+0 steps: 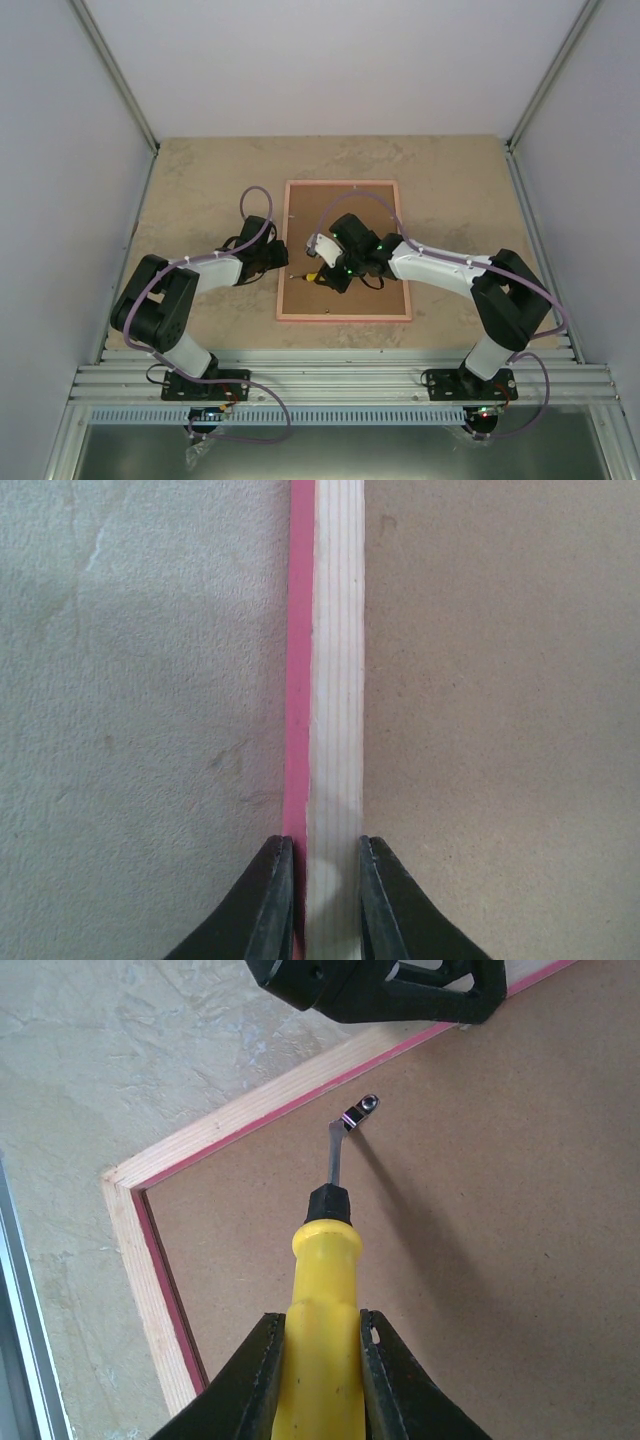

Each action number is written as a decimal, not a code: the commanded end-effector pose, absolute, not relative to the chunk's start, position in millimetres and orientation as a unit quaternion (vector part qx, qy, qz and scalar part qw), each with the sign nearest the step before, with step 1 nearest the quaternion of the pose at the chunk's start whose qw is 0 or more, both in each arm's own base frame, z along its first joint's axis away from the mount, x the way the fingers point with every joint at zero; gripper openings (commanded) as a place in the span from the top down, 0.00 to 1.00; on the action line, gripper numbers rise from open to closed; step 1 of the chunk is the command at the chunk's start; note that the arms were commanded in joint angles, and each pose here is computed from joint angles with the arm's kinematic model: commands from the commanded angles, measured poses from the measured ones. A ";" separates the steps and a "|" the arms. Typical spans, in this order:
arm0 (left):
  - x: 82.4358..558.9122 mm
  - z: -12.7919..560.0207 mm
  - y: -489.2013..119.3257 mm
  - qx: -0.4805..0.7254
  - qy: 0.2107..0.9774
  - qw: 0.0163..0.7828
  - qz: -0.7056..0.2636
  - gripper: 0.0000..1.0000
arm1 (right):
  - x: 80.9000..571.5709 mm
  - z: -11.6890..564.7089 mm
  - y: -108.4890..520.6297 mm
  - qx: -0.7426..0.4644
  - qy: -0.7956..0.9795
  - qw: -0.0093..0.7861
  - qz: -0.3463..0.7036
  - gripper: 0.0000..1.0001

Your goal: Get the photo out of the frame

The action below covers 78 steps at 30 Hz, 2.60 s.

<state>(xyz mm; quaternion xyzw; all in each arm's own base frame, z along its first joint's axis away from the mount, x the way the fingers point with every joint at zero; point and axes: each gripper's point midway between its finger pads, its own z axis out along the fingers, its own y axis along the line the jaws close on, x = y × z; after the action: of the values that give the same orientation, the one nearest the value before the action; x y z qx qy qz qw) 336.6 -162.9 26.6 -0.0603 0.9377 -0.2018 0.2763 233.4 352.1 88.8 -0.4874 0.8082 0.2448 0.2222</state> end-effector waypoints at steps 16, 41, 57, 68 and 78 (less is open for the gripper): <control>314.4 -1.2 -151.6 -0.082 0.954 0.221 -0.185 0.89 | 236.1 79.5 358.2 -0.479 0.816 0.214 0.244 1.00; 307.1 -1.9 -153.4 -0.081 0.954 0.212 -0.195 0.89 | 245.7 118.0 342.5 -0.463 0.808 0.268 0.246 1.00; 293.6 3.5 -151.8 -0.095 0.949 0.218 -0.207 0.77 | 324.8 134.1 326.9 -0.379 0.831 0.349 0.209 1.00; 340.9 26.0 -141.6 -0.116 0.944 0.266 -0.159 0.50 | 349.3 140.3 336.8 -0.381 0.815 0.371 0.228 1.00; 374.2 22.4 -143.4 -0.112 0.945 0.266 -0.153 0.49 | 374.4 127.6 350.2 -0.378 0.814 0.372 0.236 1.00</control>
<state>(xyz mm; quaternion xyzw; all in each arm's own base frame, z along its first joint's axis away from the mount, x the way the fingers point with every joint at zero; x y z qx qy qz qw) 367.9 -146.4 28.7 -0.1179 0.9398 -0.1668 0.2739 360.3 337.5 120.3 -0.3719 0.8284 0.2247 0.3535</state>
